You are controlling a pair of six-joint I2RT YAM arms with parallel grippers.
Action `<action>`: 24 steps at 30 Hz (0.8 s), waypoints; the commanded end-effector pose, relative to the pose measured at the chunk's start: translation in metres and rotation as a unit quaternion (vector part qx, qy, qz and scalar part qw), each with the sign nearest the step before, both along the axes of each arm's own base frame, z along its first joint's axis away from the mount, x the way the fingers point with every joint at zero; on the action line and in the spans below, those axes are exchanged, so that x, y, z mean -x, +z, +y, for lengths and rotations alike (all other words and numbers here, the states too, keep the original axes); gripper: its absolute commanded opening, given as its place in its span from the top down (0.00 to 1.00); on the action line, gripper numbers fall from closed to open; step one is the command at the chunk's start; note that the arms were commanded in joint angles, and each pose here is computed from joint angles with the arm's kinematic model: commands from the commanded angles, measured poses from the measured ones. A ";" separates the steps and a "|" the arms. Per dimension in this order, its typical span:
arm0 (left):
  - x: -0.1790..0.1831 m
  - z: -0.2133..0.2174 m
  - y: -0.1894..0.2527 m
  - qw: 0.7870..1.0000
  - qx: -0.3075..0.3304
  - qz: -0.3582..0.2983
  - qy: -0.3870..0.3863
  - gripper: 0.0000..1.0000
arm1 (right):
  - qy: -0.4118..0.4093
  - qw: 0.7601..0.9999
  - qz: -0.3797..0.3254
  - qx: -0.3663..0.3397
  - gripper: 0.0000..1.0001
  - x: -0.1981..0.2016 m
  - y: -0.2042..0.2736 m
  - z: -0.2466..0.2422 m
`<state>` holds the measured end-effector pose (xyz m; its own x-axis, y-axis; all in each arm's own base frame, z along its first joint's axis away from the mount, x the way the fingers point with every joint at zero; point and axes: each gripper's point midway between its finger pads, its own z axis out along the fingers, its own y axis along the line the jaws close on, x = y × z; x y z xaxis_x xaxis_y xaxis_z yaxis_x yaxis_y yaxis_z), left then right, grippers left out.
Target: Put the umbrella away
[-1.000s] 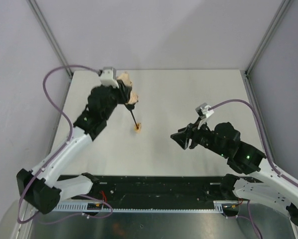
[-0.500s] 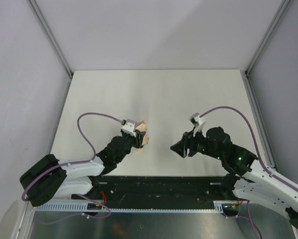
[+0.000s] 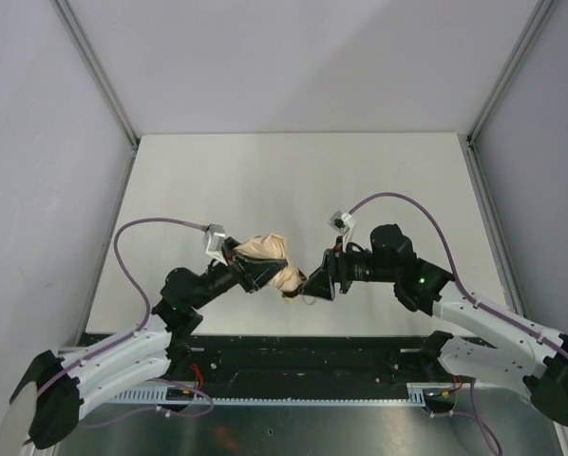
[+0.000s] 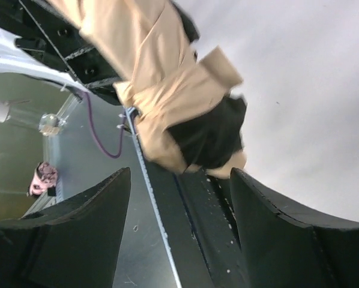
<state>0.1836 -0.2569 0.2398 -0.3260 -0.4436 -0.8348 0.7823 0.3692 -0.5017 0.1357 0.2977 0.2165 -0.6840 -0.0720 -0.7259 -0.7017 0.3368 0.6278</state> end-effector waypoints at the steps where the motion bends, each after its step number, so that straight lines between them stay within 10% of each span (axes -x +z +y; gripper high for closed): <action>1: 0.048 -0.010 0.060 0.988 0.071 -0.017 -0.136 1.00 | 0.065 0.992 -0.052 -0.096 0.28 0.010 0.061 0.021; 11: 0.066 -0.023 0.083 0.973 0.061 -0.044 -0.216 1.00 | 0.123 0.982 -0.064 -0.126 0.29 0.032 0.070 0.040; 18: 0.065 -0.035 0.084 0.967 0.046 -0.037 -0.248 1.00 | 0.128 0.978 -0.038 -0.159 0.64 0.038 0.081 0.055; 20: 0.063 -0.035 0.082 0.967 0.042 -0.033 -0.251 0.89 | 0.127 0.978 -0.036 -0.162 0.74 0.038 0.082 0.057; 24: 0.049 -0.027 0.072 0.974 0.044 -0.014 -0.222 0.39 | 0.103 0.982 -0.031 -0.153 0.90 0.031 0.073 0.057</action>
<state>0.1353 -0.2875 0.2728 -0.5999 -0.2534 -0.7589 0.7857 -0.0075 -0.6186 0.1111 0.3423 0.2575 -0.6300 -0.0519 -0.7749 -0.7764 0.0665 0.6267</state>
